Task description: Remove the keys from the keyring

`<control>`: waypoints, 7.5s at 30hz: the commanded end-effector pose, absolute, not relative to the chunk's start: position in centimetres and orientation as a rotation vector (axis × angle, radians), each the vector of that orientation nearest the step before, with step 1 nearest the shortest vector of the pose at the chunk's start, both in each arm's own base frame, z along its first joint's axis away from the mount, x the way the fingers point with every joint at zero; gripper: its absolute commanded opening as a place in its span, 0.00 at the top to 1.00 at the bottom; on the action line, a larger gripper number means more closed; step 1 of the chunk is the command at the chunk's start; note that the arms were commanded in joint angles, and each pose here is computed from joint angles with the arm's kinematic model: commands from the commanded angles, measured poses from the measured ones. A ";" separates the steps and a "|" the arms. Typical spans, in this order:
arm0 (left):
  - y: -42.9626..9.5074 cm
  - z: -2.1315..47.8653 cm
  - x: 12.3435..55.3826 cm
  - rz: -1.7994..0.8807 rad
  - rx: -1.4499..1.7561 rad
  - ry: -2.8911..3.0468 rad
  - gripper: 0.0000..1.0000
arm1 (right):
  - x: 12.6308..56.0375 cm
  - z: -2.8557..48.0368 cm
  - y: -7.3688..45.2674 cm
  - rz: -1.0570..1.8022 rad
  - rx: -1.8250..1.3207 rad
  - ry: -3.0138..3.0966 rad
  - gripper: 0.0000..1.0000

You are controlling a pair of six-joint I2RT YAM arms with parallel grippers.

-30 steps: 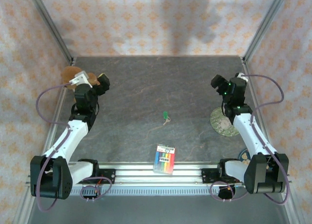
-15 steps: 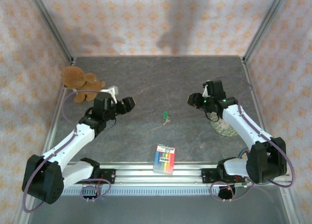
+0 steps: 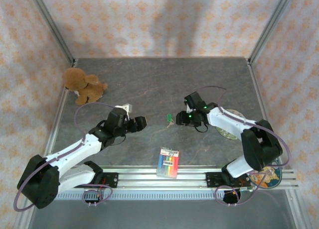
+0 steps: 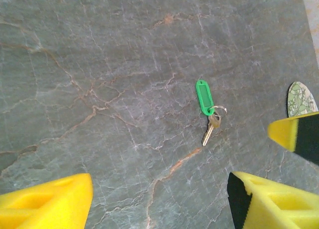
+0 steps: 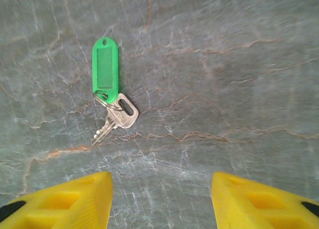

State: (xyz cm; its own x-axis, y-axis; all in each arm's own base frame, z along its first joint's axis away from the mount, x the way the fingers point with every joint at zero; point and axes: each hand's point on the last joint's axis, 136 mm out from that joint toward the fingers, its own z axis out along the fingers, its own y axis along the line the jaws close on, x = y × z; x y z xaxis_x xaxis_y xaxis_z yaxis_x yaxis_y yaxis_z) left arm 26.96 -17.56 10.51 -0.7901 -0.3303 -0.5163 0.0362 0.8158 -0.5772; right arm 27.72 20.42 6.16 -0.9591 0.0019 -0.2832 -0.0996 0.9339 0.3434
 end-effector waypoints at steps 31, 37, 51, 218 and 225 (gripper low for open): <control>-17.1 9.2 26.6 -0.731 -0.272 2.351 0.26 | 32.5 3.4 25.7 0.282 -0.259 2.780 0.82; -17.1 9.0 26.4 -0.735 -0.278 2.352 0.26 | 32.0 3.5 25.4 0.266 -0.268 2.787 0.74; -16.9 8.9 26.3 -0.740 -0.288 2.348 0.26 | 31.3 3.5 24.9 0.248 -0.277 2.785 0.86; -29.8 44.0 22.2 -1.561 0.703 1.480 1.00 | 19.1 43.8 27.9 1.701 -0.597 1.265 0.23; -29.6 43.6 22.4 -1.534 0.693 1.486 1.00 | 17.4 45.2 27.6 1.734 -0.642 1.208 0.55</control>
State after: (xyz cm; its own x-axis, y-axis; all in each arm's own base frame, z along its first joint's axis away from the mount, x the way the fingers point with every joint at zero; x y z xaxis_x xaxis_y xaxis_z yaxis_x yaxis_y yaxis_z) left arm 23.23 -29.64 43.03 -0.5002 -0.1978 -0.8430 0.8433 0.1096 -0.5261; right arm 19.70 28.61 41.07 -0.5470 0.3263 -0.7709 -0.8234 -0.0439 0.5657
